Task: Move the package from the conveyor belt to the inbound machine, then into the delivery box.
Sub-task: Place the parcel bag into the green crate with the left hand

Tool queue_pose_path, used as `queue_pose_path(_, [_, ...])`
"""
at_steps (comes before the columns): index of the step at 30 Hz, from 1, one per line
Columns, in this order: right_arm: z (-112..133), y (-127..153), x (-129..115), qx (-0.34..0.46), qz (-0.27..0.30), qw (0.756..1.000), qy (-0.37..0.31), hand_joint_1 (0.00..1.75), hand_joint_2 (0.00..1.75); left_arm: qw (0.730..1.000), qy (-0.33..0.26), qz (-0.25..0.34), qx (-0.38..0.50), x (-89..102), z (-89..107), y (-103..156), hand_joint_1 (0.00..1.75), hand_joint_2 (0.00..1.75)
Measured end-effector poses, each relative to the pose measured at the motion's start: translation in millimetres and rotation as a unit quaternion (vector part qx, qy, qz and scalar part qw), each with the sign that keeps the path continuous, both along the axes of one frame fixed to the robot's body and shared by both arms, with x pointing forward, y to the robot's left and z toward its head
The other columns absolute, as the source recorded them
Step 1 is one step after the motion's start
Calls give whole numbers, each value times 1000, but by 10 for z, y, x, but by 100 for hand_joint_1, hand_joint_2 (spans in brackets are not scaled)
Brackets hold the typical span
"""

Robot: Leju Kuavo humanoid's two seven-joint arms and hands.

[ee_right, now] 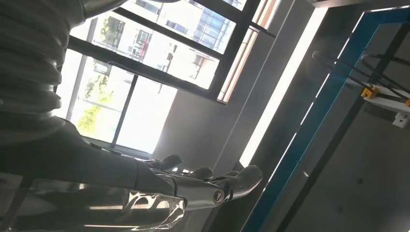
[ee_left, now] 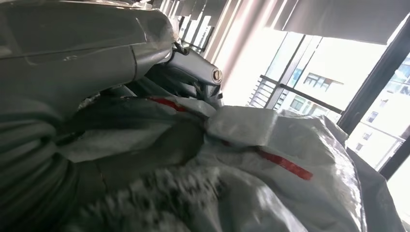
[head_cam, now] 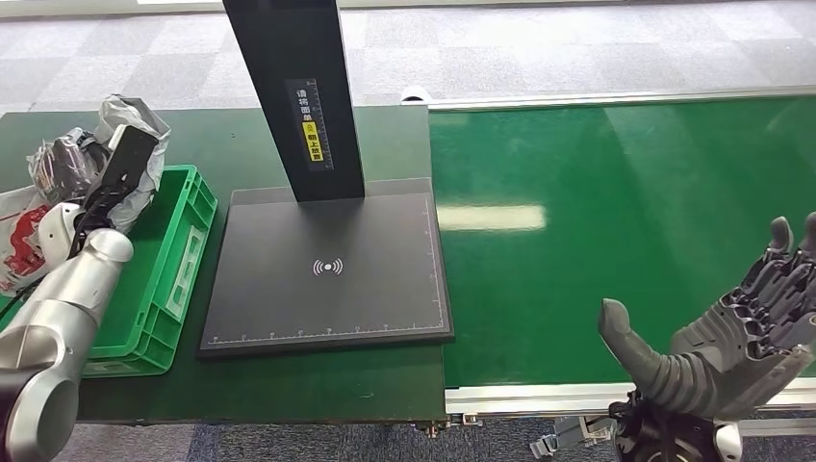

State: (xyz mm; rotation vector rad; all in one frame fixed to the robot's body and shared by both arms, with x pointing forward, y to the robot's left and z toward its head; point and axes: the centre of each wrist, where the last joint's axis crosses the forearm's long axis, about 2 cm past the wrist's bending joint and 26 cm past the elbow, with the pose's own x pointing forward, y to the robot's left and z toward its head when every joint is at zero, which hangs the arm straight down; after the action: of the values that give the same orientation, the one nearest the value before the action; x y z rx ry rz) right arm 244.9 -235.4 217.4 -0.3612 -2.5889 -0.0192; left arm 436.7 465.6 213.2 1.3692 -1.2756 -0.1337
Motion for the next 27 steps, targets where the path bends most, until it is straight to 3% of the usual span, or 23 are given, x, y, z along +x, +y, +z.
queue_pose_path(3, [3,11,44,-1,12,1000,7,0,175,999,-27,6,-44,-35,-35,56,0,175])
queue_pose_path(7, [2,35,105,-8,23,1000,12,0,175,980,-124,2,-156,-95,-93,161,0,0])
queue_pose_path(13, [-4,68,164,-13,34,999,15,0,175,953,-195,6,-231,-125,-124,207,0,0])
queue_pose_path(17, [-23,88,191,-11,45,999,21,0,175,919,-254,-5,-301,-127,-128,221,0,175])
queue_pose_path(22, [-104,123,238,2,60,997,45,0,175,852,-363,-16,-378,-139,-107,260,0,175])
queue_pose_path(27, [-163,156,273,7,66,996,61,0,175,832,-400,-13,-385,-141,-80,257,0,175])
